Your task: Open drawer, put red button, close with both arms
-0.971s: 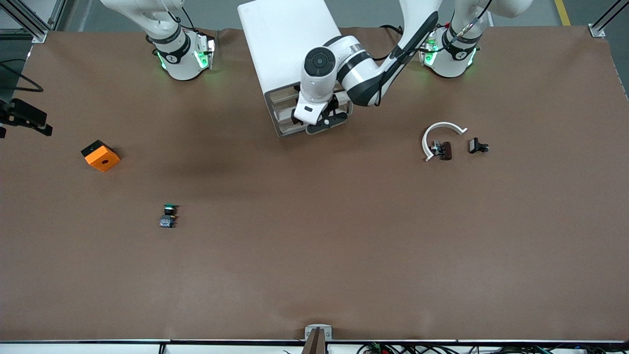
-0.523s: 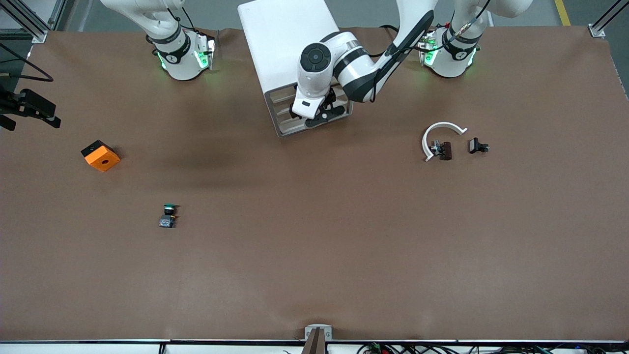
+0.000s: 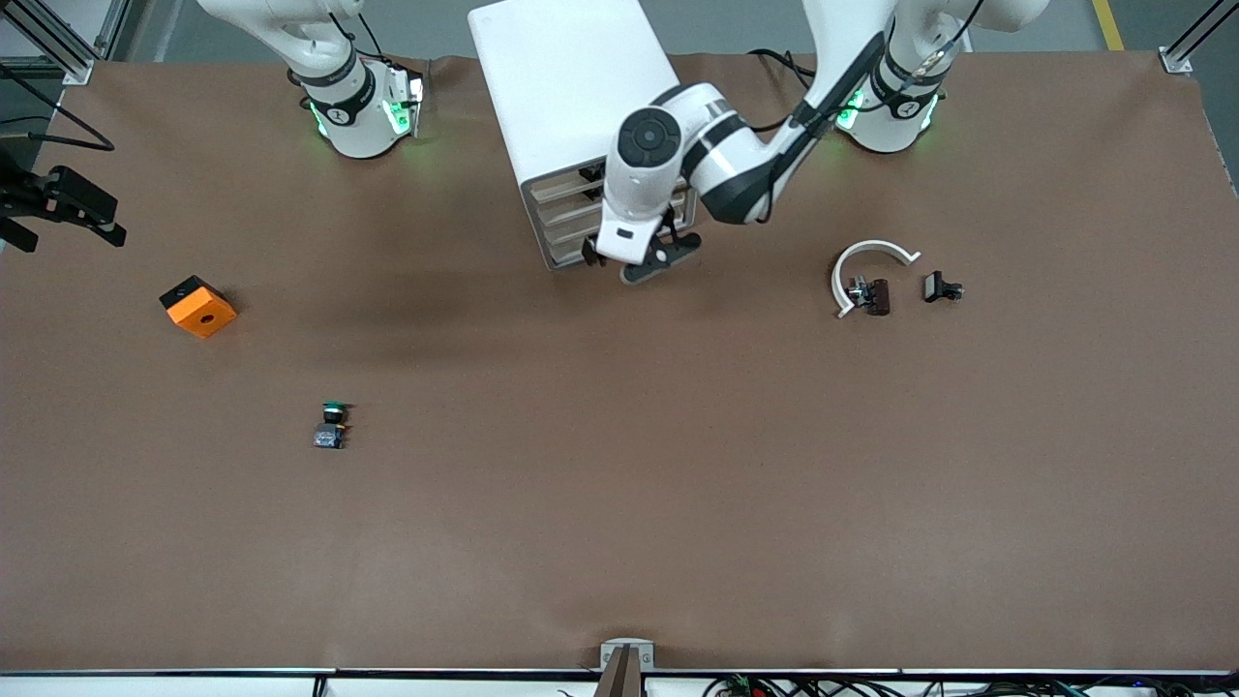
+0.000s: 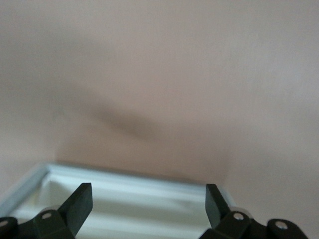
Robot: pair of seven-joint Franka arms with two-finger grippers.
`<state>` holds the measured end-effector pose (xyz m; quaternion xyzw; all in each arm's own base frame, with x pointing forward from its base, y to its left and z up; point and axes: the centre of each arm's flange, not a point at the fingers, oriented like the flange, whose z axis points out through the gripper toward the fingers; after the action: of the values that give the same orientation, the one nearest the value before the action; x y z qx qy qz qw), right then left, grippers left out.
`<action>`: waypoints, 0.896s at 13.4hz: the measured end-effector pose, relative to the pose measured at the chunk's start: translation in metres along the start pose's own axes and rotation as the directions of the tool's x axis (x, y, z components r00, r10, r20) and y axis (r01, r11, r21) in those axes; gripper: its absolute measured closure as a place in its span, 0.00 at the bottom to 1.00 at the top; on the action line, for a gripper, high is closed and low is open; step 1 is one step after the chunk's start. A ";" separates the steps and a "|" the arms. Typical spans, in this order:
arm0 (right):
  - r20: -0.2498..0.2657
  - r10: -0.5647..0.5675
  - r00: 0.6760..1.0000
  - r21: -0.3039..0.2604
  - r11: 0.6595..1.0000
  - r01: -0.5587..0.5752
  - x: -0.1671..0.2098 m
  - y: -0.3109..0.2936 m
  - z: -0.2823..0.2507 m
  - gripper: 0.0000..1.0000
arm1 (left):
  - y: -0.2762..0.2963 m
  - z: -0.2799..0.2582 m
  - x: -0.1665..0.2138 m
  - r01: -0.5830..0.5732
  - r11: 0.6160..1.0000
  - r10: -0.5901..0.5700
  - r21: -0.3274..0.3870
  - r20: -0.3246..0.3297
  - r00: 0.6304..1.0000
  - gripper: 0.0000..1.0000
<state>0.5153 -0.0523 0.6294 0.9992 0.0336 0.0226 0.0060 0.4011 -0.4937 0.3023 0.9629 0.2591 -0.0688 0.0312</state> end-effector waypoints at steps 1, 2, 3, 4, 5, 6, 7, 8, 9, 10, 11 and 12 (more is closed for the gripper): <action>-0.001 0.000 1.000 0.000 1.000 0.000 0.000 0.000 0.000 0.00 | -0.002 -0.007 0.023 0.018 1.000 -0.018 -0.009 -0.022 1.000 0.00; -0.002 0.000 1.000 0.000 1.000 0.000 0.000 0.000 0.000 0.00 | -0.005 -0.015 0.047 0.037 0.999 -0.038 -0.021 -0.041 0.998 0.00; -0.002 0.001 1.000 0.000 1.000 -0.001 0.000 0.000 0.000 0.00 | -0.007 -0.023 0.070 0.048 0.998 -0.050 -0.034 -0.060 0.997 0.00; -0.002 0.007 1.000 0.000 1.000 -0.007 0.000 0.000 0.000 0.00 | -0.011 -0.031 0.092 0.058 0.997 -0.061 -0.044 -0.080 0.995 0.00; -0.003 0.022 1.000 0.000 1.000 -0.022 0.000 0.000 -0.001 0.00 | -0.016 -0.039 0.113 0.070 0.996 -0.075 -0.053 -0.102 0.992 0.00; -0.005 0.038 0.999 0.000 0.999 -0.038 -0.001 0.000 -0.002 0.00 | -0.020 -0.048 0.132 0.089 0.994 -0.097 -0.066 -0.119 0.988 0.00; -0.008 0.048 0.999 0.000 0.999 -0.048 -0.002 0.000 -0.004 0.00 | -0.026 -0.060 0.151 0.113 0.990 -0.124 -0.084 -0.132 0.984 0.00; -0.012 0.054 0.998 0.000 0.999 -0.054 -0.004 0.000 -0.007 0.00 | -0.033 -0.075 0.171 0.134 0.985 -0.149 -0.106 -0.146 0.978 0.00; -0.015 0.065 0.998 0.001 0.998 -0.065 -0.006 0.000 -0.010 0.00 | -0.042 -0.092 0.190 0.137 0.983 -0.156 -0.125 -0.163 0.974 0.00; -0.017 0.084 0.996 0.002 0.996 -0.084 -0.009 0.000 -0.013 0.00 | -0.052 -0.110 0.206 0.125 0.983 -0.148 -0.133 -0.181 0.972 0.00; -0.018 0.102 0.995 0.004 0.995 -0.102 -0.011 -0.001 -0.016 0.00 | -0.064 -0.128 0.221 0.102 0.987 -0.125 -0.123 -0.200 0.972 0.00; -0.020 0.112 0.993 0.005 0.994 -0.112 -0.013 -0.002 -0.018 0.00 | -0.081 -0.150 0.240 0.067 0.993 -0.088 -0.101 -0.219 0.972 0.00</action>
<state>0.5018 -0.0506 0.6467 0.9992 -0.0225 0.0329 0.0024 0.5833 -0.2912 0.4133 0.9512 0.3013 0.0506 0.0437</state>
